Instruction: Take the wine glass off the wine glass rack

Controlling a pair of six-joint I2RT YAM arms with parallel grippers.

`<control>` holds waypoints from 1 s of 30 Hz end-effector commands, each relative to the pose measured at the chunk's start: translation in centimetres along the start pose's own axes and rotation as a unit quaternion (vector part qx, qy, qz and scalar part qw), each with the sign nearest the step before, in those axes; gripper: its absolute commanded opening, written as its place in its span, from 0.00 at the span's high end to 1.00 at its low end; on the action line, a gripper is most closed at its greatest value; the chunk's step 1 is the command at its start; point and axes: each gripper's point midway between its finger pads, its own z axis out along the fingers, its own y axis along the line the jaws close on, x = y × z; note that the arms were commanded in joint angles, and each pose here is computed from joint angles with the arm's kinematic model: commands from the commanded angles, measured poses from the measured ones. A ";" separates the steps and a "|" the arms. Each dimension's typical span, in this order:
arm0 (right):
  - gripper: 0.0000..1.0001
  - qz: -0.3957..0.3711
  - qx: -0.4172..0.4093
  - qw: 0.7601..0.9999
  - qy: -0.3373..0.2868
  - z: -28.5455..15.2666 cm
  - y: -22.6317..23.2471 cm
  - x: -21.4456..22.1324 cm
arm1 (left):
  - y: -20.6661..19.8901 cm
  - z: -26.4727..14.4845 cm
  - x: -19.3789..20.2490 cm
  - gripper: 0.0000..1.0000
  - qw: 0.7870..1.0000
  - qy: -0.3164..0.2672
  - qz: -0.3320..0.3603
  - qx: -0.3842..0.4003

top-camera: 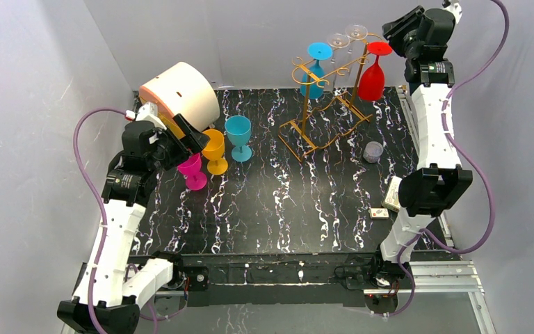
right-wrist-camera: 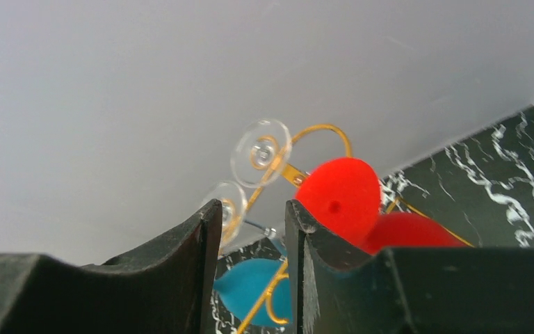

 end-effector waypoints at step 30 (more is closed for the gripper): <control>0.52 0.040 0.102 0.994 0.006 -0.2 -4.8 1.9 | -0.9 -2.3 -0.4 0.02 1.000 0.000 -0.005 0.008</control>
